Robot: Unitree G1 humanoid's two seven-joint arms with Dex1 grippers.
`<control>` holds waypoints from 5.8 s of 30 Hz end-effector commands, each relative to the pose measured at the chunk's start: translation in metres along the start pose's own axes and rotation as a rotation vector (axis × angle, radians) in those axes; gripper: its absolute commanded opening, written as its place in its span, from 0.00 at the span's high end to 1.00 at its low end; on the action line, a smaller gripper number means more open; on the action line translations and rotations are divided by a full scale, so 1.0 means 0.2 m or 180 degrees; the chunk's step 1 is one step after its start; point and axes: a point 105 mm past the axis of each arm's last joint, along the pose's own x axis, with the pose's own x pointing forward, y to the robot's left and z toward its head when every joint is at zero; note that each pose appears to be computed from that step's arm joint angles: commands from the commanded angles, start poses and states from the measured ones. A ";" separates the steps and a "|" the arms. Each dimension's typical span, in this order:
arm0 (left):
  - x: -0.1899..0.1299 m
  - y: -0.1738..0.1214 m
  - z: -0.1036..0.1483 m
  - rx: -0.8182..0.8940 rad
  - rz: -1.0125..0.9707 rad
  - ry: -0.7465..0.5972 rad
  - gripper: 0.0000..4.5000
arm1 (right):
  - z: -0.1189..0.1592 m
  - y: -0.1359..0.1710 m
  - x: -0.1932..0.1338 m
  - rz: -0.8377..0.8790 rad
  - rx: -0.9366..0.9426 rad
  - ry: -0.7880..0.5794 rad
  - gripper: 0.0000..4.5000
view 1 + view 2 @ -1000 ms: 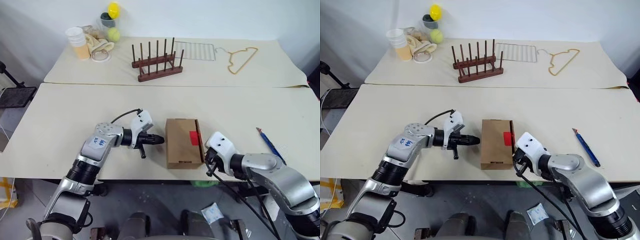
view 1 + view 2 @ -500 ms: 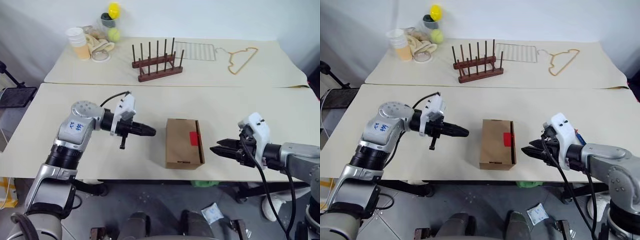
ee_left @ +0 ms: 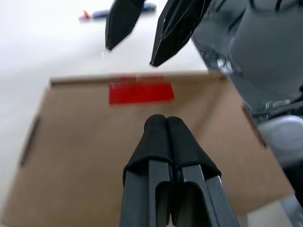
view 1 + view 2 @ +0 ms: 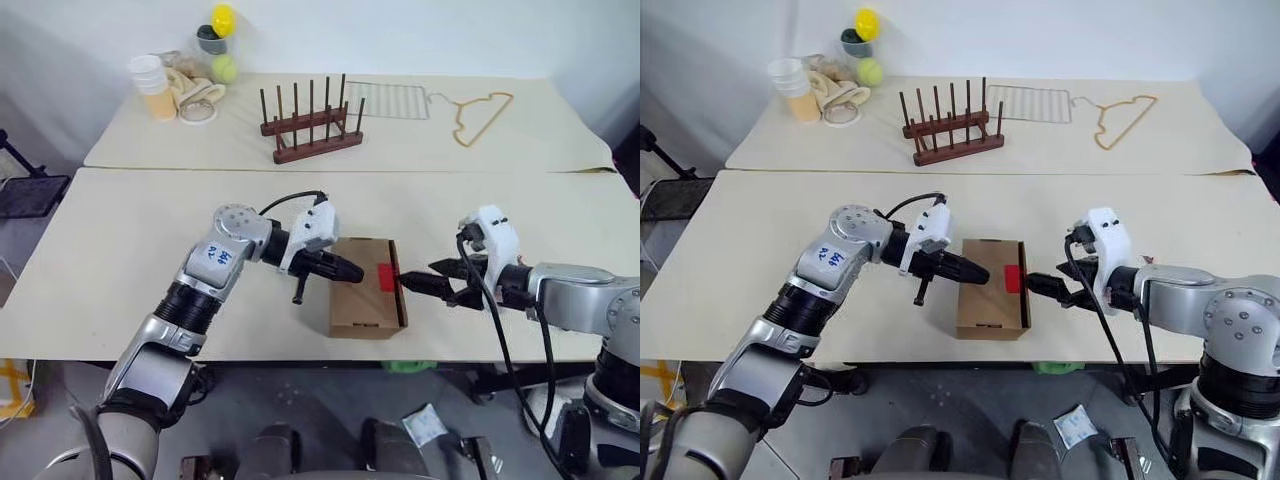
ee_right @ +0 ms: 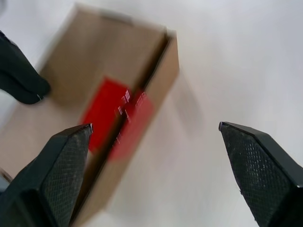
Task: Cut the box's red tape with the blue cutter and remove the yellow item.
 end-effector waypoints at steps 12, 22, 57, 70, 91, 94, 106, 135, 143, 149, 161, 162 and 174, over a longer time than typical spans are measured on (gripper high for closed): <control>0.05 0.01 -0.02 0.0090 0.0067 0.0180 1.00 | -0.03 -0.04 0.03 -0.0226 0.0091 0.0068 0.00; 0.06 0.00 -0.07 0.0021 0.0093 0.0311 1.00 | -0.08 -0.11 0.04 -0.0524 0.0014 0.0367 0.00; 0.04 -0.02 -0.10 -0.0067 0.0112 0.0357 1.00 | -0.02 -0.20 -0.16 -0.0465 -0.0321 0.0302 0.00; 0.04 -0.02 -0.10 -0.0038 0.0106 0.0370 1.00 | -0.07 -0.17 0.02 0.0569 0.1035 0.0372 0.00; 0.02 -0.01 -0.10 -0.0043 0.0154 0.0382 1.00 | -0.15 -0.10 0.22 0.0698 0.1196 0.0734 0.39; 0.02 -0.01 -0.10 -0.0041 0.0164 0.0379 1.00 | -0.18 -0.11 0.23 0.0645 0.1164 0.0825 0.53; 0.03 -0.01 -0.11 -0.0044 0.0184 0.0345 1.00 | -0.22 -0.08 0.25 0.0715 0.1148 0.0911 0.99; 0.40 0.13 0.21 0.0061 0.0697 -0.0851 1.00 | 0.24 -0.19 -0.28 -0.0419 -0.0136 0.0855 0.99; 0.43 0.11 0.19 -0.0033 0.0645 -0.0813 1.00 | 0.28 -0.19 -0.32 -0.0766 -0.0549 0.1049 0.99; 0.44 0.11 0.16 -0.0132 0.0703 -0.0733 1.00 | 0.31 -0.11 -0.32 -0.0665 -0.0757 0.1076 0.99; 0.36 0.12 0.10 -0.0197 0.0775 -0.0506 1.00 | 0.29 -0.08 -0.28 -0.0579 -0.0742 0.1070 0.99; 0.35 0.11 0.09 -0.0219 0.0755 -0.0468 1.00 | 0.29 -0.07 -0.28 -0.0572 -0.0762 0.1055 0.99; 0.30 0.07 0.00 -0.0313 0.0766 -0.0290 1.00 | 0.25 0.00 -0.23 -0.0558 -0.1076 0.1069 0.99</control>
